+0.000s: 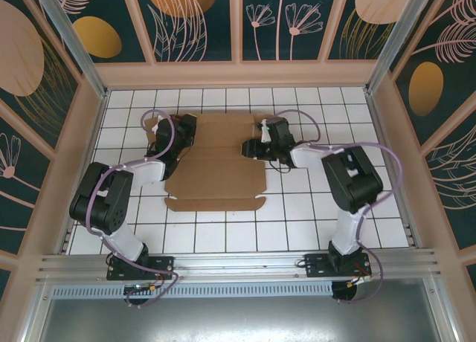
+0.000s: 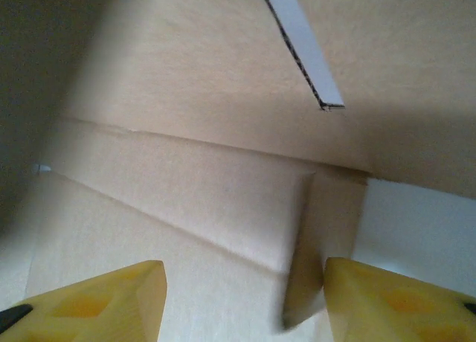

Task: Fold the paper box

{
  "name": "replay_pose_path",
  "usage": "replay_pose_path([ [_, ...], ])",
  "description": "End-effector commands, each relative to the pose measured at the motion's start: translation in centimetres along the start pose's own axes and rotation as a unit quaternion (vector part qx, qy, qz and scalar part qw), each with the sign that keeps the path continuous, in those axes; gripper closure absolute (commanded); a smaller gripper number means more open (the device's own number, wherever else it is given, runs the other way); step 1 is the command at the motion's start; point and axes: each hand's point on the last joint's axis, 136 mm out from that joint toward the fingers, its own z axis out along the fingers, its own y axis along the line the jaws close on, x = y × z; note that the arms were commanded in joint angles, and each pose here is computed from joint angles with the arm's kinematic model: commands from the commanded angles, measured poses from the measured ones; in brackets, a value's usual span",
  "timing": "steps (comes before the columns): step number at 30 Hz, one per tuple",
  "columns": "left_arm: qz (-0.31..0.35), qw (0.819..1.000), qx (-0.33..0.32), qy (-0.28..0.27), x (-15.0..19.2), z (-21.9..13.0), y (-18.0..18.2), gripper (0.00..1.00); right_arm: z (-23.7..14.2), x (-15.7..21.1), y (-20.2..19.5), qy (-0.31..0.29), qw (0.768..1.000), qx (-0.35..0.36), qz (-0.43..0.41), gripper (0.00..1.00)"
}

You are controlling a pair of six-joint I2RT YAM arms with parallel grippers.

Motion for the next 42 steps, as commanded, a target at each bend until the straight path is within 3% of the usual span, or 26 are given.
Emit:
replay_pose_path([
  [1,0.035,0.999,-0.001,0.008,0.2,-0.5,-0.7,1.00,-6.6,-3.9,1.4,-0.103,0.992,0.014,-0.074,0.43],
  [5,0.058,0.998,0.013,0.019,0.6,-0.7,-1.6,1.00,-13.6,-8.0,-2.2,-0.223,0.970,0.081,-0.048,0.49],
  [8,0.067,0.997,0.020,0.029,1.0,-0.9,-1.9,1.00,-16.7,-10.5,-6.7,-0.269,0.953,0.139,0.008,0.50],
  [12,0.070,0.997,0.025,0.038,1.2,-1.1,-2.3,1.00,-15.6,-11.8,-10.5,-0.253,0.949,0.188,0.000,0.50],
  [16,0.069,0.997,0.019,0.040,1.3,-1.0,-2.5,1.00,-11.4,-11.7,-10.9,-0.195,0.964,0.161,-0.081,0.49],
  [20,0.064,0.997,0.009,0.053,1.6,-0.5,-2.5,1.00,-9.0,-11.1,-11.4,-0.161,0.958,0.146,-0.187,0.51],
  [26,0.057,0.995,0.002,0.079,2.4,0.3,-2.1,1.00,-7.5,-9.2,-5.2,-0.154,0.941,-0.003,-0.302,0.52],
  [32,0.038,0.994,0.008,0.100,2.6,1.1,-2.3,1.00,-6.9,-6.0,-0.1,-0.127,0.926,-0.109,-0.337,0.51],
  [42,0.018,0.995,0.021,0.098,1.4,1.1,-2.9,1.00,-7.6,-3.5,2.2,-0.131,0.935,-0.130,-0.304,0.49],
])
